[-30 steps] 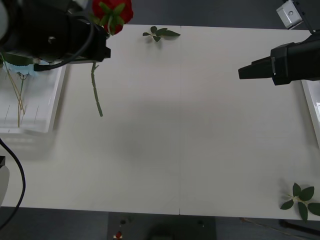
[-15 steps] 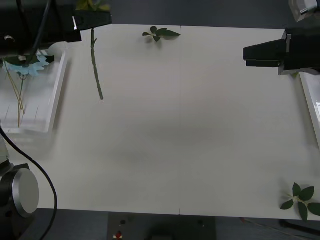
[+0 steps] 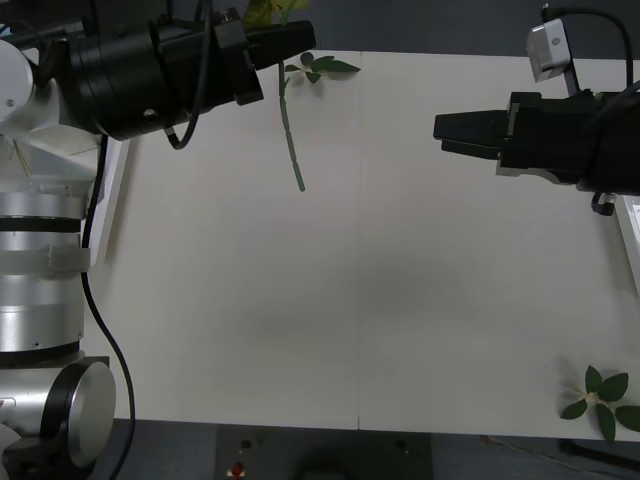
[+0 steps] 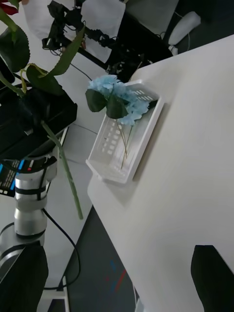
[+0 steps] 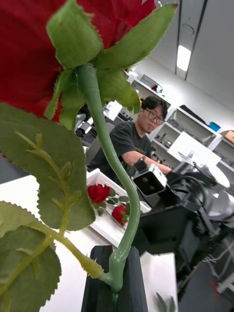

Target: Put the red flowers into the right box and the blue flowers into the left box

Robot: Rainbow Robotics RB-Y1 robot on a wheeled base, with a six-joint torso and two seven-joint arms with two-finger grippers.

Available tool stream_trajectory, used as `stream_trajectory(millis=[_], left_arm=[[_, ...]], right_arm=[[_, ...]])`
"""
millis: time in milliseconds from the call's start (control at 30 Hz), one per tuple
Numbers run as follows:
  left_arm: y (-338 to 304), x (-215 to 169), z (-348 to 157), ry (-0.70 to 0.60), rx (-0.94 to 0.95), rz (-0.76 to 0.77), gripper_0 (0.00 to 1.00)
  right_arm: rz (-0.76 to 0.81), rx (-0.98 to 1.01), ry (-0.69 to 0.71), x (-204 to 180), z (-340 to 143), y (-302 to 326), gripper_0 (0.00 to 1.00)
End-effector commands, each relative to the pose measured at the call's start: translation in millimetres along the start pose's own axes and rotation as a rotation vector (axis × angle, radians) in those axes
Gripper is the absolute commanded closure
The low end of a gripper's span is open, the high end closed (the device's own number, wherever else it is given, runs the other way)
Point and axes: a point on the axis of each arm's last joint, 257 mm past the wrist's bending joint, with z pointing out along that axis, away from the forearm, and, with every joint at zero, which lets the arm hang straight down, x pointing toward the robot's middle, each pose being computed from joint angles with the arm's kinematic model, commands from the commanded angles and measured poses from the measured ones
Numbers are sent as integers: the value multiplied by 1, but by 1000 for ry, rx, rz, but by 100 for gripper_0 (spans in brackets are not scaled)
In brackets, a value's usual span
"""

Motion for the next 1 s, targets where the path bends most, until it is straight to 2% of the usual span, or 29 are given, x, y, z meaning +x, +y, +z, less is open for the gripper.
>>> stream_trajectory(millis=[33, 200, 433, 800, 833, 867, 933, 1000], left_arm=[[-7, 8, 19, -18, 4, 51, 100], [-9, 18, 45, -27, -12, 59, 100], [-19, 25, 78, -63, -19, 50, 100], [-23, 32, 86, -58, -13, 48, 100], [-23, 32, 86, -58, -13, 48, 100], [-23, 32, 86, -57, -14, 51, 100], [-23, 32, 86, -58, -13, 50, 100], [-23, 32, 86, -58, -13, 50, 100]], right_arm=[[-51, -23, 0, 15, 25, 22, 14], [-20, -33, -27, 27, 44, 28, 14], [-19, -72, 10, 39, 62, 40, 14], [-6, -75, -33, 36, 85, 41, 14], [-8, -73, -32, 36, 85, 40, 19], [-11, -71, -27, 37, 85, 39, 41], [-15, -67, -19, 40, 85, 37, 100], [-15, -63, -23, 38, 84, 36, 100]])
